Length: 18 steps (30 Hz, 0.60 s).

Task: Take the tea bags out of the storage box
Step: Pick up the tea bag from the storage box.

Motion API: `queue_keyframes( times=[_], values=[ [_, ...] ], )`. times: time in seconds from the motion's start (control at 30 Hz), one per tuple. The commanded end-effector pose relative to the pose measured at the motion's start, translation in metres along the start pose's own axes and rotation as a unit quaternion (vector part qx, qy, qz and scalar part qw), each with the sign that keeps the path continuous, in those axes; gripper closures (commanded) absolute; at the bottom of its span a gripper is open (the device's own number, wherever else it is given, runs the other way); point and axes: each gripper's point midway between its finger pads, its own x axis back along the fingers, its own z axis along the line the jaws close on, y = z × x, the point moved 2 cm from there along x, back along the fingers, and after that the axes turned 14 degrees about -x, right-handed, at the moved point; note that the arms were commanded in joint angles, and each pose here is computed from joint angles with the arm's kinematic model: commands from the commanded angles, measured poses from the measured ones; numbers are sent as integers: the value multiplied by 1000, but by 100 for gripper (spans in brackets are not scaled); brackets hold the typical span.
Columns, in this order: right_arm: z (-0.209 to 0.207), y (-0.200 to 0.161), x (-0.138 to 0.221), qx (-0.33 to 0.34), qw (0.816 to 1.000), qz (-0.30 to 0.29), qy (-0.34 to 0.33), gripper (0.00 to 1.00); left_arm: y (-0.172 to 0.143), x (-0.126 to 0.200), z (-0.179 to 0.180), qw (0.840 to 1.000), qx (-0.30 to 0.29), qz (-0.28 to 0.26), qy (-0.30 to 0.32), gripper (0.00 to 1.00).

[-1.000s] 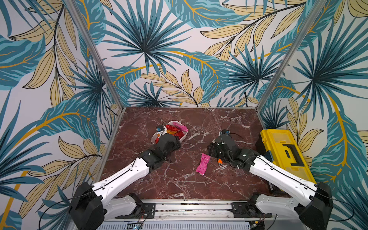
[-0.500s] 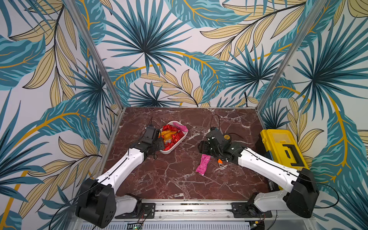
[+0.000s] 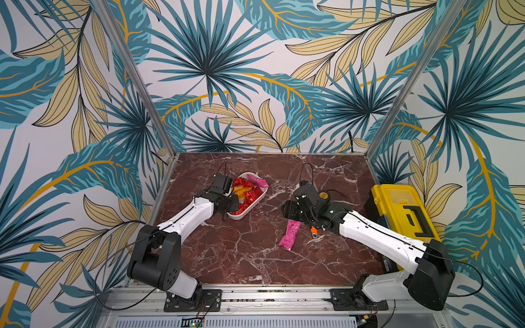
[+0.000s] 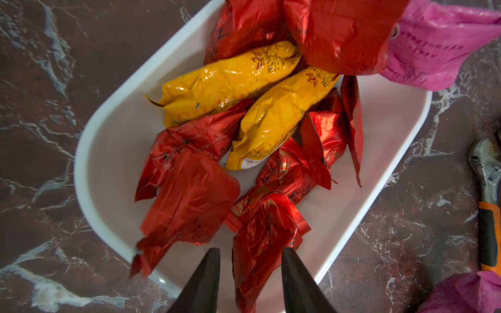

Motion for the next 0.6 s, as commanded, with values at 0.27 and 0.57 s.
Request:
queue_keyframes(
  times=[0.27,0.57],
  values=[
    [3,2,4,13,1000,-8,2,36,9,1,0,1000,-2,-1,-1,75],
    [-1,6,11,14,1000,-23,1,35,14,5,-3,1000,0,-7,-11,93]
  ],
)
